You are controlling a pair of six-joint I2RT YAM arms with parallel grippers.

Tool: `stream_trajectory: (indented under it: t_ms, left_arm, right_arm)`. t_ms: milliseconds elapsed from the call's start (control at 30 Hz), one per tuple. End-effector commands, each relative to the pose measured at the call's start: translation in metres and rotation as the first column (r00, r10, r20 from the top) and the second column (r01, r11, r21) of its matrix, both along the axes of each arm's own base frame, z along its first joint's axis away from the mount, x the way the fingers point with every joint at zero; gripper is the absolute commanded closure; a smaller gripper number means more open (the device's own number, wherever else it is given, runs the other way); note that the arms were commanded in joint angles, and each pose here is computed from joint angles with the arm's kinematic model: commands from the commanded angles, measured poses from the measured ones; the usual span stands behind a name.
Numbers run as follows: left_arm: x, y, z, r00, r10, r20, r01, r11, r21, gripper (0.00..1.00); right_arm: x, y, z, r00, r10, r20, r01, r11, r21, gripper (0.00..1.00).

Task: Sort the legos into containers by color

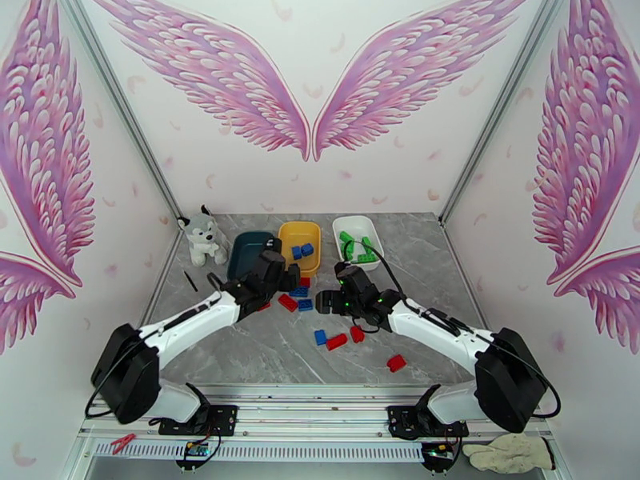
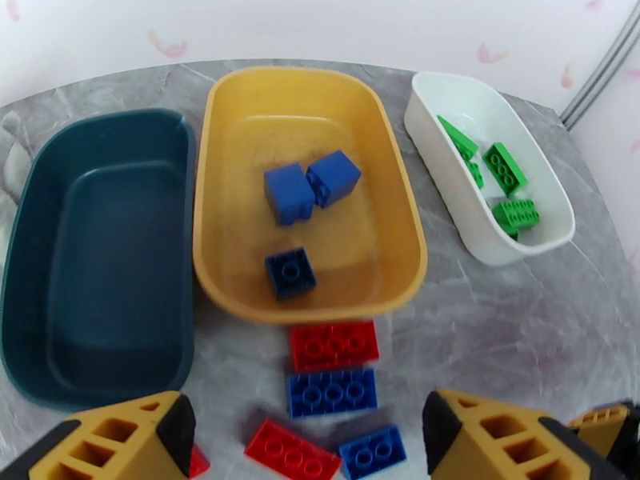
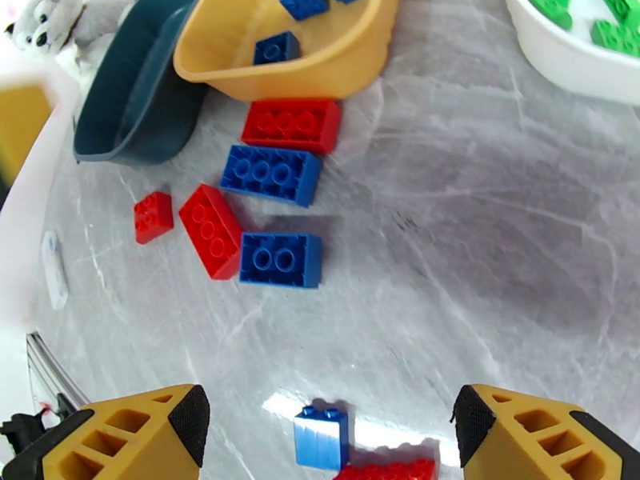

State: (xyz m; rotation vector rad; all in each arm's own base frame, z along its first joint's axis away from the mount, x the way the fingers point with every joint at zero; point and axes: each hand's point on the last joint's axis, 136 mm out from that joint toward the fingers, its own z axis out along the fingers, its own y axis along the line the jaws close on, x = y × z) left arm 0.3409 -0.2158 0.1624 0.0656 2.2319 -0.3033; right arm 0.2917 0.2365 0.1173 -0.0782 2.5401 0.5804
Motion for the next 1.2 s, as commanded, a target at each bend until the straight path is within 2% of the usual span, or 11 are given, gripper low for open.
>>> stream_trajectory:
  t_ms: [0, 133, 233, 467, 633, 933, 1167]
  left_arm:
    - [-0.039, 0.006, -0.027, 0.999, -0.011, -0.041, 0.010, 1.000, -0.016, 0.21]
    - [-0.087, 0.002, -0.048, 0.992, -0.106, -0.060, 0.105, 0.994, -0.023, 0.21]
    - [-0.115, -0.009, -0.062, 0.977, -0.202, -0.065, 0.200, 0.979, -0.031, 0.18]
    - [-0.149, -0.033, -0.106, 0.933, -0.347, -0.099, 0.355, 0.933, 0.068, 0.12]
    - [-0.149, -0.057, -0.135, 0.913, -0.389, -0.123, 0.407, 0.894, 0.190, 0.11]
    - [-0.138, -0.101, -0.167, 0.863, -0.483, -0.146, 0.504, 0.822, 0.264, 0.13]
    - [-0.120, -0.090, -0.174, 0.885, -0.448, -0.128, 0.465, 0.834, 0.297, 0.15]
  right_arm:
    - [-0.017, -0.008, -0.006, 0.996, -0.055, -0.068, 0.059, 0.997, 0.045, 0.11]
    - [-0.033, -0.007, 0.000, 0.995, -0.051, -0.089, 0.062, 0.989, 0.132, 0.11]
    - [-0.041, -0.013, 0.012, 0.997, -0.041, -0.059, 0.049, 0.990, 0.136, 0.11]
    - [-0.044, -0.027, 0.034, 0.998, -0.016, 0.065, 0.009, 0.995, 0.101, 0.11]
    - [-0.041, -0.023, 0.034, 0.997, 0.013, 0.076, -0.019, 0.997, 0.075, 0.09]
    - [-0.039, -0.017, 0.009, 1.000, 0.017, 0.001, -0.017, 0.998, 0.065, 0.08]
    - [-0.034, -0.034, 0.017, 0.999, -0.040, 0.032, 0.038, 0.998, 0.057, 0.05]
